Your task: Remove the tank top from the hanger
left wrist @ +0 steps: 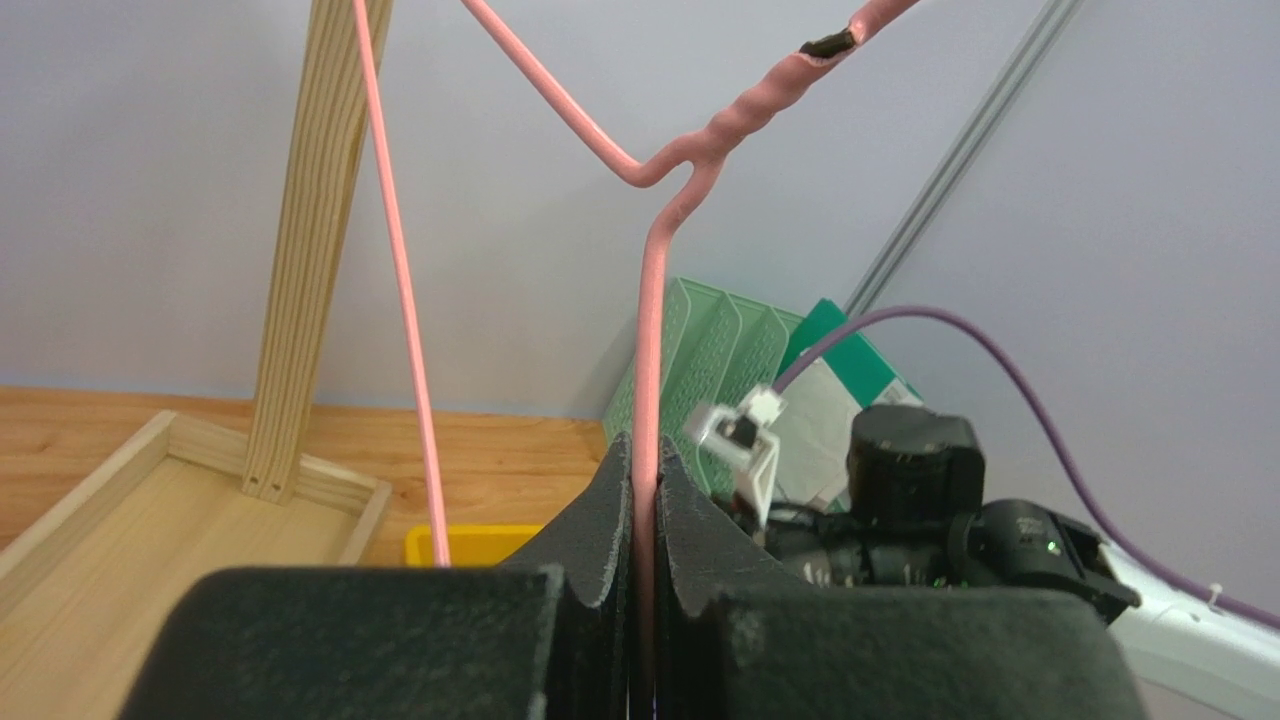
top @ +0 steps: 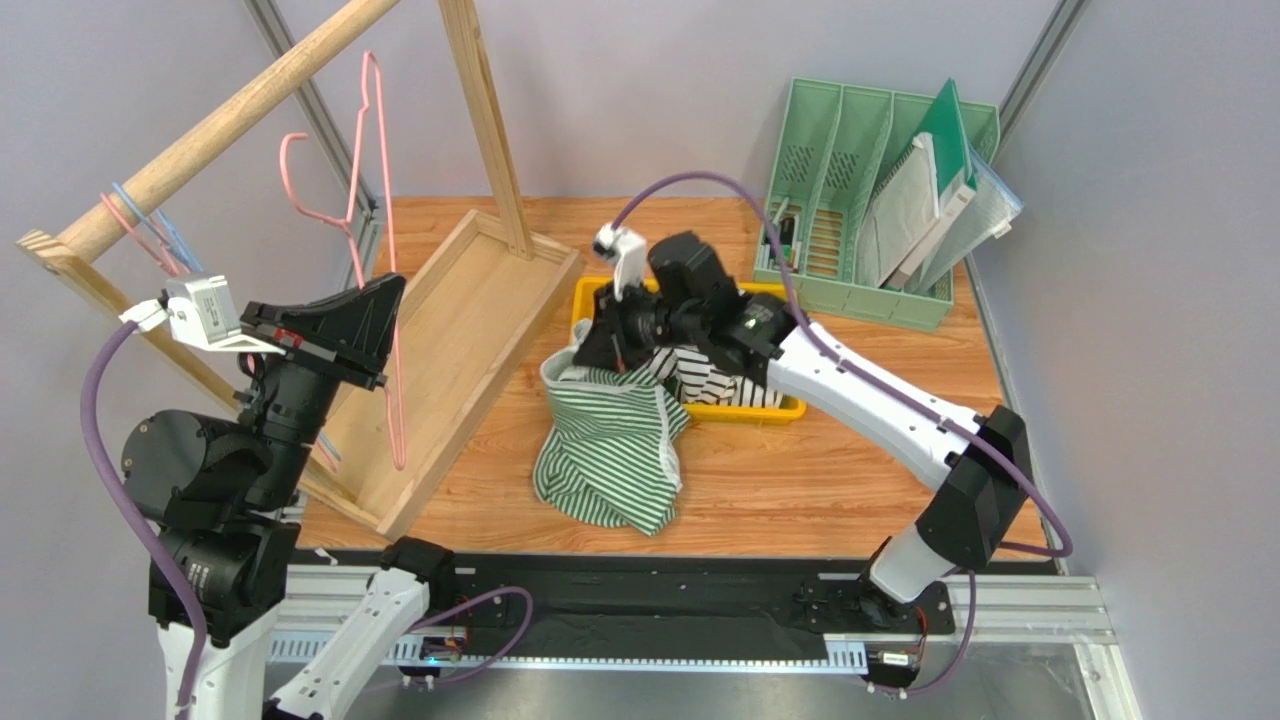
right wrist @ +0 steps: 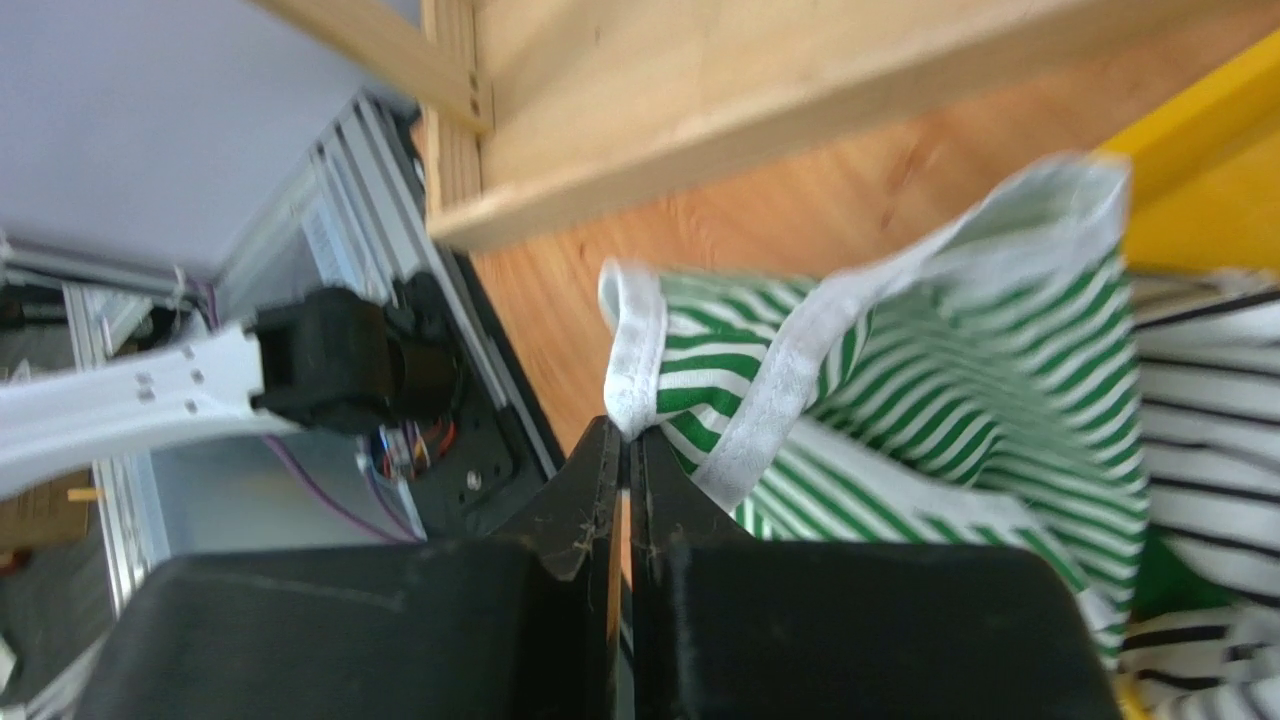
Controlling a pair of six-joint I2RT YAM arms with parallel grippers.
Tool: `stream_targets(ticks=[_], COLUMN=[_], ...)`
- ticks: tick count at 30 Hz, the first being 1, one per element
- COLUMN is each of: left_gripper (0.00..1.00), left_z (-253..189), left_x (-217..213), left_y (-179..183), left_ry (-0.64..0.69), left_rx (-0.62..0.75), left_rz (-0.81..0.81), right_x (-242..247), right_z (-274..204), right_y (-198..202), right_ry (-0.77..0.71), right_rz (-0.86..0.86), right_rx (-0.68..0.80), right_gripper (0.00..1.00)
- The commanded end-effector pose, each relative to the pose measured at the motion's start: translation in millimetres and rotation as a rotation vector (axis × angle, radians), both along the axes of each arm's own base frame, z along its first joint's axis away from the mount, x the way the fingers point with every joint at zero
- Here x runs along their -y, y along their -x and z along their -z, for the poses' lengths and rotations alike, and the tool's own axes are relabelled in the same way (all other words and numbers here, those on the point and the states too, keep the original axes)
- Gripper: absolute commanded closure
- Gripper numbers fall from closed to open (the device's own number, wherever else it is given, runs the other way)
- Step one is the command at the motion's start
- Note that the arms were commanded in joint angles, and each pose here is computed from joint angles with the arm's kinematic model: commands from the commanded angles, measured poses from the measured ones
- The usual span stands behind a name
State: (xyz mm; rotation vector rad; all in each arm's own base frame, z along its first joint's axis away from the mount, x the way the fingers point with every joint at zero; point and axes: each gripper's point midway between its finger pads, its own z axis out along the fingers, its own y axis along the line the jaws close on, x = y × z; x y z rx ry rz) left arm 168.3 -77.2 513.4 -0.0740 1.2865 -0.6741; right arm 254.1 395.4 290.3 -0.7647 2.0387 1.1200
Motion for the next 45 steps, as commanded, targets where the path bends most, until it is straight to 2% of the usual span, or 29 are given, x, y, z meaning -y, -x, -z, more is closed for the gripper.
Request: stream_targets(ticks=[1, 6, 13, 18, 21, 24, 25, 27, 28, 30, 32, 37, 45], left_gripper=[1.00, 1.00, 1.00, 1.00, 1.00, 1.00, 1.00, 1.00, 1.00, 1.00, 1.00, 1.00, 1.00], left_z=[1.3, 5.9, 8.5, 11.4, 13.5, 14.7, 14.0, 14.2, 12.9, 12.9, 11.1, 12.9, 16.2], left_x=[3.7, 6.6, 6.9, 7.7, 8.5, 6.8, 5.9, 5.0, 4.8, 4.6, 4.5, 5.5, 3.4], left_y=[1.1, -0.9, 1.0, -0.1, 0.0, 3.4, 4.5, 6.3, 8.2, 8.8, 11.0, 13.4, 16.9], left_ry=[0.005, 0.008, -0.001, 0.008, 0.003, 0.000, 0.002, 0.001, 0.003, 0.001, 0.003, 0.007, 0.009], left_rx=[0.004, -0.005, -0.012, -0.023, -0.033, -0.035, -0.032, -0.032, -0.028, -0.029, -0.025, -0.031, -0.035], left_rz=[0.022, 0.035, 0.039, 0.043, 0.047, 0.043, 0.040, 0.038, 0.040, 0.040, 0.043, 0.053, 0.047], right_x=[-14.4, 7.5, 53.8, 47.2, 37.9, 26.5, 21.4, 16.5, 13.8, 5.8, 1.5, -14.5, -12.8], right_z=[60.5, 140.0, 153.8, 166.5, 173.3, 170.0, 170.8, 169.2, 177.5, 179.5, 193.3, 204.9, 245.7], right_y=[26.1, 39.2, 31.4, 32.8, 34.8, 39.7, 45.0, 44.2, 48.3, 49.5, 53.2, 59.2, 53.6], right_ry=[0.108, 0.300, 0.407, 0.400, 0.386, 0.366, 0.373, 0.398, 0.447, 0.480, 0.546, 0.607, 0.743], right_rz=[-0.019, 0.038, 0.178, 0.169, 0.168, 0.144, 0.130, 0.140, 0.141, 0.134, 0.128, 0.100, 0.139], right_rx=[-0.026, -0.090, -0.012, -0.039, -0.046, -0.020, -0.001, 0.061, 0.104, 0.150, 0.196, 0.274, 0.303], right_gripper=[1.00, 1.00, 0.97, 0.88, 0.78, 0.54, 0.37, 0.20, 0.07, 0.00, 0.00, 0.00, 0.00])
